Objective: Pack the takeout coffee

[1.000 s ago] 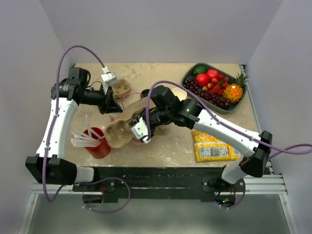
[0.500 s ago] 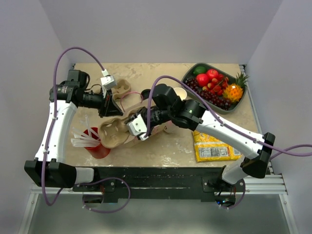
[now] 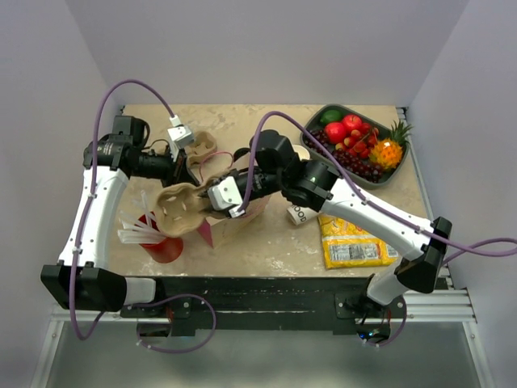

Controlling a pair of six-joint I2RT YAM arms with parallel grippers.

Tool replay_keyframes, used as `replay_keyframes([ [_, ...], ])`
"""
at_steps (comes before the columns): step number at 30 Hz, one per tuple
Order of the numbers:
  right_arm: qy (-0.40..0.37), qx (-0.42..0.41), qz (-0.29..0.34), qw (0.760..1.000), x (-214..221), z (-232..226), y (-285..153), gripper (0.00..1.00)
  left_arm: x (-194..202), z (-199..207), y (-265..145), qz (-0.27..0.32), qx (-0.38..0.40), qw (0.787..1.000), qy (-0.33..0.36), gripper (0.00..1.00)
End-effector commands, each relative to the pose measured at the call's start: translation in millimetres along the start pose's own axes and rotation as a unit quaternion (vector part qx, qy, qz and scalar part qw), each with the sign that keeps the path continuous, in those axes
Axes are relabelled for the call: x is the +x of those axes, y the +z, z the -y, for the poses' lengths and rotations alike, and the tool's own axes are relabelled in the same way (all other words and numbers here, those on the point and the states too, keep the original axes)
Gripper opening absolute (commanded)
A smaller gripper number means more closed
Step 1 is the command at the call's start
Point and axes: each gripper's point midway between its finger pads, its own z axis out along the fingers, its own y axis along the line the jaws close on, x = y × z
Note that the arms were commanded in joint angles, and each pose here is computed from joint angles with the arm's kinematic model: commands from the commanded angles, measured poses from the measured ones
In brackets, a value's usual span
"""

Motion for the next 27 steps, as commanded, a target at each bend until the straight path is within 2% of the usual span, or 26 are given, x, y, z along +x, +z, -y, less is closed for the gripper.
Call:
replay_keyframes([
  [1,-0.027,0.051,-0.015,0.998,-25,32,-16,0.0,2,-6,-3,-0.019,-0.014,1.0,0.018,0.0],
  [3,-0.049,0.068,-0.081,0.993,-9,36,-34,0.0,7,-6,-2,-0.026,-0.013,0.999,0.017,0.0],
  [7,-0.084,0.096,-0.157,0.979,-7,45,-70,0.0,8,-3,-2,-0.021,-0.014,1.0,0.013,0.0],
  [13,-0.112,0.113,-0.208,0.965,-9,56,-96,0.0,5,-5,-4,-0.018,-0.021,0.999,0.026,0.0],
  [16,-0.136,0.131,-0.256,0.948,0,73,-105,0.0,-4,-3,-7,-0.006,-0.027,0.999,0.03,0.0],
  [17,-0.138,0.126,-0.292,0.938,11,73,-112,0.0,-10,-1,-9,0.0,-0.03,0.999,0.033,0.0],
  [20,-0.162,0.088,-0.348,0.919,30,69,-121,0.0,-23,4,-15,0.019,-0.035,0.998,0.045,0.0],
  [27,-0.209,0.014,-0.385,0.899,47,46,-129,0.0,-34,13,-18,0.04,-0.027,0.998,0.037,0.0],
])
